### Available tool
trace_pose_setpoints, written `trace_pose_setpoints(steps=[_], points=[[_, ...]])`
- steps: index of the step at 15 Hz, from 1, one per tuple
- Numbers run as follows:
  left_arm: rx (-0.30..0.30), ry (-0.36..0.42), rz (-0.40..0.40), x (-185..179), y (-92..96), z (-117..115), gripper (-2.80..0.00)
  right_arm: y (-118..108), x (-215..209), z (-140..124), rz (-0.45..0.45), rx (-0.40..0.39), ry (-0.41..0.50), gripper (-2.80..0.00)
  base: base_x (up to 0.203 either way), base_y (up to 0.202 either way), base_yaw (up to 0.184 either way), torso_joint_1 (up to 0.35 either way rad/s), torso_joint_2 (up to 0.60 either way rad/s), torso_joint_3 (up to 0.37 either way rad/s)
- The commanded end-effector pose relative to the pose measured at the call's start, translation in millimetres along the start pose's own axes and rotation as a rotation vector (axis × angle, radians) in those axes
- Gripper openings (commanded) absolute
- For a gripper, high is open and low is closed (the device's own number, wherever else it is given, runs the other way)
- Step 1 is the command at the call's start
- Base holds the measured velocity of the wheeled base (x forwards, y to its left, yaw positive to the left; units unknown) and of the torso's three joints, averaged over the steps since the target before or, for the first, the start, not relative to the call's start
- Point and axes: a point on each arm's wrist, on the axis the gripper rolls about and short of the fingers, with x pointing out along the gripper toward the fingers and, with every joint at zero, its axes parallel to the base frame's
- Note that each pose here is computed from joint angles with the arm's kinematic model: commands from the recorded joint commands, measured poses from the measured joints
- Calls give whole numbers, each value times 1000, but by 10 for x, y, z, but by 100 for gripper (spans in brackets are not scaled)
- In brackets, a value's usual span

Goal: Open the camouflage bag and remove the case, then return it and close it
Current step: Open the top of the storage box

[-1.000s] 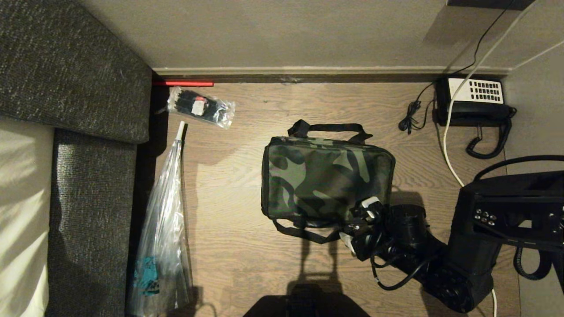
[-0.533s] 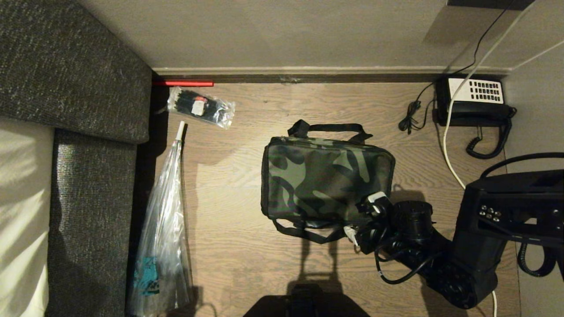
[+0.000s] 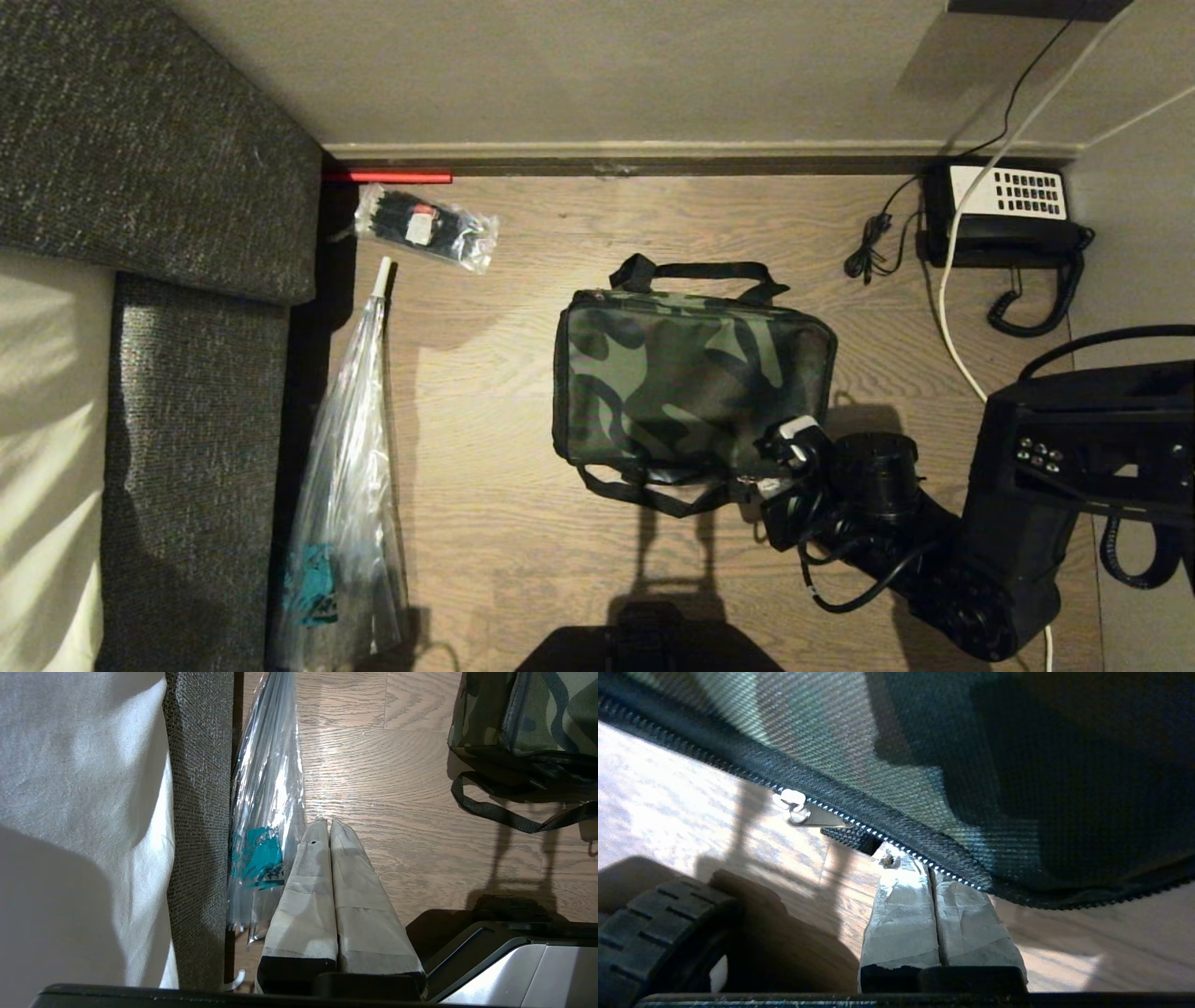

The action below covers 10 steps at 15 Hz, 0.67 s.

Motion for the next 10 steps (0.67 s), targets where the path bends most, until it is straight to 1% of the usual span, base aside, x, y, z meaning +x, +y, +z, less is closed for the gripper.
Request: trace_pose_setpoints(steps=[1,8,9,10], points=[[0,3,0,2,0,-4,-280,-6,-22,19,-2,0,-9,-280,0,0,0,0,0,0],[0,3,0,2,0,-4,-280,-24,-107,56,-6,1,-19,-280,0,0,0,0,0,0],[0,3,0,2,0,-4,-280,-4,-111,61,2,-1,-19,-74,0,0,0,0,0,0],[0,3,0,2,0,-4,-280,7,-96,59,2,-1,-17,0,0,0,0,0,0,0]])
